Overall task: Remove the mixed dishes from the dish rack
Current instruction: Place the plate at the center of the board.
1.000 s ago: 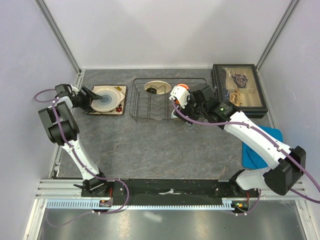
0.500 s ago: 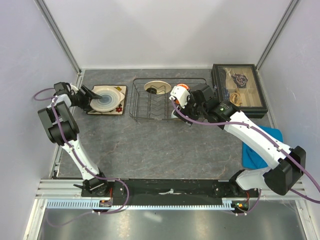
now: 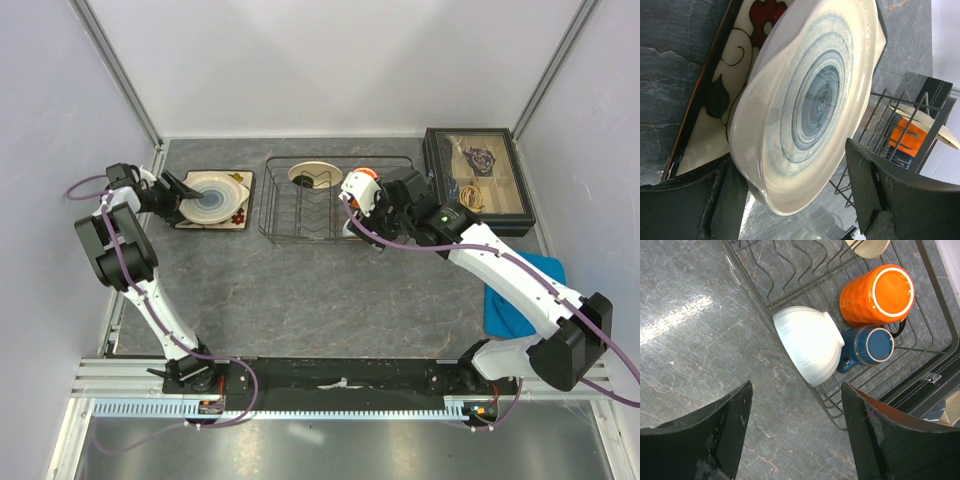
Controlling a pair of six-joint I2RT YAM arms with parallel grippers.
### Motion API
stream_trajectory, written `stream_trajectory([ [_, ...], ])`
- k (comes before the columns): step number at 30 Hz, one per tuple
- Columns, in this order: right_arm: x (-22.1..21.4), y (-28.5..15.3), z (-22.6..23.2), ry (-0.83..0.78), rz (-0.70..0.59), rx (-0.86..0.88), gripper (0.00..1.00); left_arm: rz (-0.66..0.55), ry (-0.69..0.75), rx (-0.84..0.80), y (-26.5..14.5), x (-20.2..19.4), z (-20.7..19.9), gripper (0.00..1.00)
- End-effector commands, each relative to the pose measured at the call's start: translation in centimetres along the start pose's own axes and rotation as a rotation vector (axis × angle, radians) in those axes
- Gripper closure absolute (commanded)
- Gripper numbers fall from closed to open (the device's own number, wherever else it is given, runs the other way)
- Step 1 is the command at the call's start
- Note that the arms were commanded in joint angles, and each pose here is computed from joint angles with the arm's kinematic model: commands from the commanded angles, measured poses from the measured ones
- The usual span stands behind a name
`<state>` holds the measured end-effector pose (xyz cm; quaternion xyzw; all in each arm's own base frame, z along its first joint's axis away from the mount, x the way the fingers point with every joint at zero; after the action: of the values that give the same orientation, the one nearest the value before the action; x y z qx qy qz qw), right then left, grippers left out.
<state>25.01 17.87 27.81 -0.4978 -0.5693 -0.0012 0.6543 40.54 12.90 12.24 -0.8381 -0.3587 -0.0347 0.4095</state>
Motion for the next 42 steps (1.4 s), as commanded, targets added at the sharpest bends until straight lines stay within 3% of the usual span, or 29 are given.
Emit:
stream_trajectory([
  [1, 0.5, -0.9, -0.1, -0.005, -0.047, -0.001, 0.21, -0.138, 0.116, 0.026, -3.2, 3.2, -0.6, 0.21],
  [25, 1.3, 0.1, -0.9, -0.022, -0.036, -0.058, 0.2, -0.159, 0.1, 0.043, -5.4, 3.3, 2.0, 0.2],
  [27, 1.8, 0.2, -1.4, -0.032, -0.04, -0.092, 0.12, -0.161, 0.107, 0.04, -5.7, 3.2, 1.9, 0.2],
  [42, 6.6, 5.9, -4.2, -0.136, -0.035, -0.223, 0.08, -0.184, 0.18, 0.002, -9.7, 1.9, 0.9, 0.17],
])
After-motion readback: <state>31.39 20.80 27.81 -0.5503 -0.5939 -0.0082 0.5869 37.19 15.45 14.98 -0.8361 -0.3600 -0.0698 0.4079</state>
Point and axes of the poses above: each gripper's point midway between its finger pads, its own y axis out along the fingers, its own z axis along the line the jaws close on, x = y × z, the point moved 9 cm from there along -y, back along the fingers, and after that the axes turned 11 degrees about y, right-handed, at the moved point
